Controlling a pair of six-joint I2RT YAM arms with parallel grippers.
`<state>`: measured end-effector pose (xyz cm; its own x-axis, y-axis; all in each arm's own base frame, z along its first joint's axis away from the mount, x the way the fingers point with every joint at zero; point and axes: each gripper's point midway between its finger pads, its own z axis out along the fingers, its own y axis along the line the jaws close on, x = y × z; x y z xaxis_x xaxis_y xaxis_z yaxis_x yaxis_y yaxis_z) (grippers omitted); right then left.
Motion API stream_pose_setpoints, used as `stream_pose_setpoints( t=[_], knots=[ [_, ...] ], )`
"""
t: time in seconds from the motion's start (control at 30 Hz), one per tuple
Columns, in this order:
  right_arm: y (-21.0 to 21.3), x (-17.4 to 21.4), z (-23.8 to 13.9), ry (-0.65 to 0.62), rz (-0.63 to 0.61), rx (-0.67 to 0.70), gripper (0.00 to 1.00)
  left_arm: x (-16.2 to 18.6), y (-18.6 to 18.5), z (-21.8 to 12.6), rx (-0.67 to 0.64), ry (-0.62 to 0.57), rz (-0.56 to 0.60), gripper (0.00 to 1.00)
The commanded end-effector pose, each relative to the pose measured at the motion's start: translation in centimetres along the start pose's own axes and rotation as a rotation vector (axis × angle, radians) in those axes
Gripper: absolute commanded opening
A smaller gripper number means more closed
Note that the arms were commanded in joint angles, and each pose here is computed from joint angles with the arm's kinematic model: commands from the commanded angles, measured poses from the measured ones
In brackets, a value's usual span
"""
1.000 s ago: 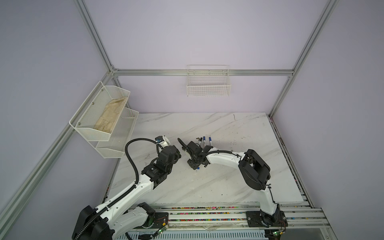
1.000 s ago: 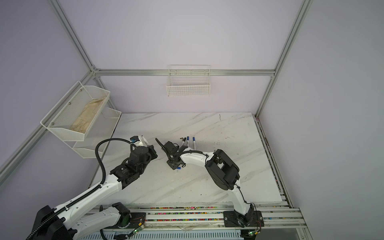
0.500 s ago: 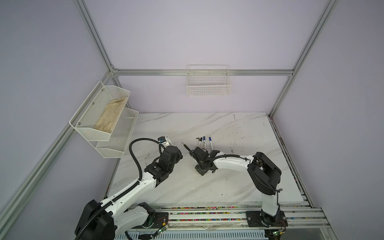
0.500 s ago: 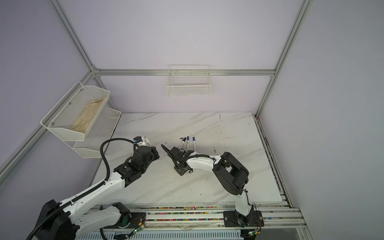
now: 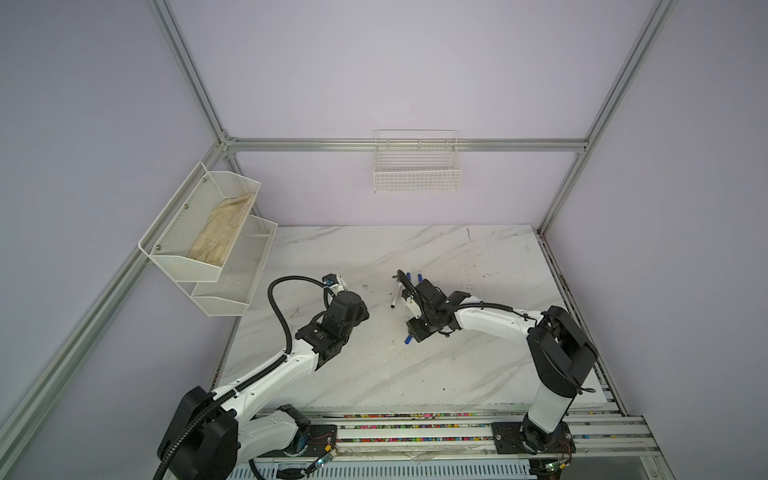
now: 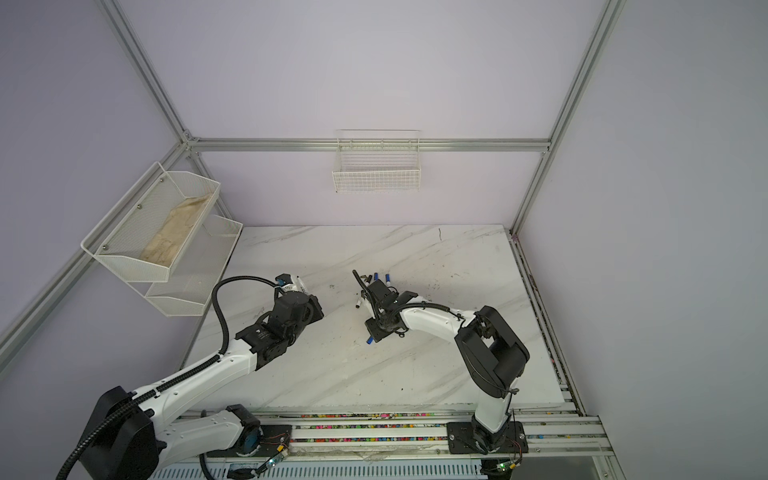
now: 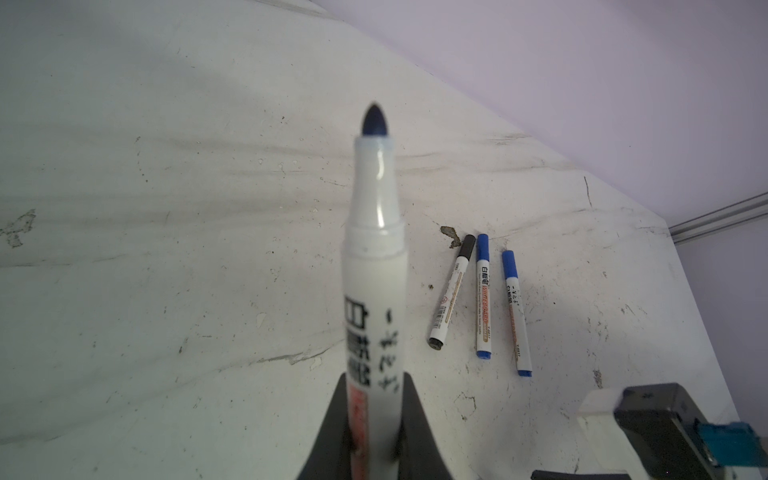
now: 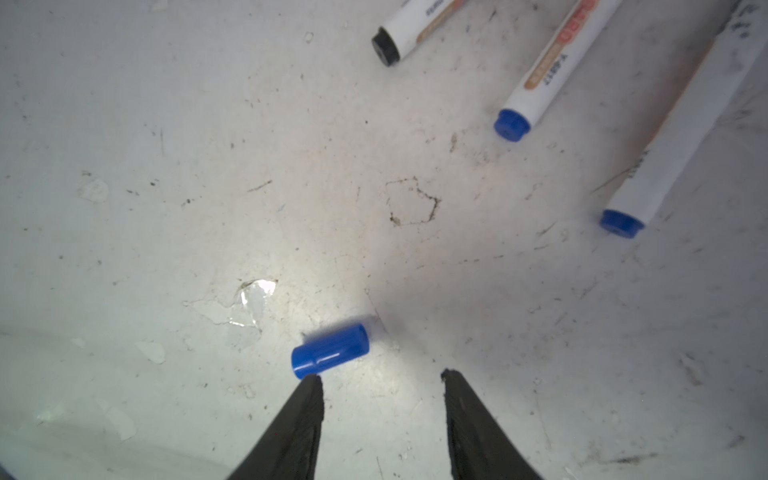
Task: Insert the pens into the pen caps
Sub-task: 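Hold the marker upright in the left gripper while the right gripper moves to the cap, then grasp the loose blue cap on the table with the right gripper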
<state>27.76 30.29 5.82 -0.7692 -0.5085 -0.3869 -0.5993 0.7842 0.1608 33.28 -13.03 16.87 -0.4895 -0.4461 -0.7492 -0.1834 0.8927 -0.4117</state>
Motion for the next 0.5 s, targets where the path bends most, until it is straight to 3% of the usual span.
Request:
stream_pose_setpoints(
  t=[0.0,0.47],
  knots=[
    [1.9,0.8,0.5,0.063,0.038,-0.103,0.49,-1.7,-1.3,-0.5,0.044,-0.045,-0.017,0.00],
    [1.8,2.9,1.5,0.163,0.073,-0.143,0.47,-0.7,0.0,-0.4,0.023,-0.046,-0.006,0.00]
  ],
)
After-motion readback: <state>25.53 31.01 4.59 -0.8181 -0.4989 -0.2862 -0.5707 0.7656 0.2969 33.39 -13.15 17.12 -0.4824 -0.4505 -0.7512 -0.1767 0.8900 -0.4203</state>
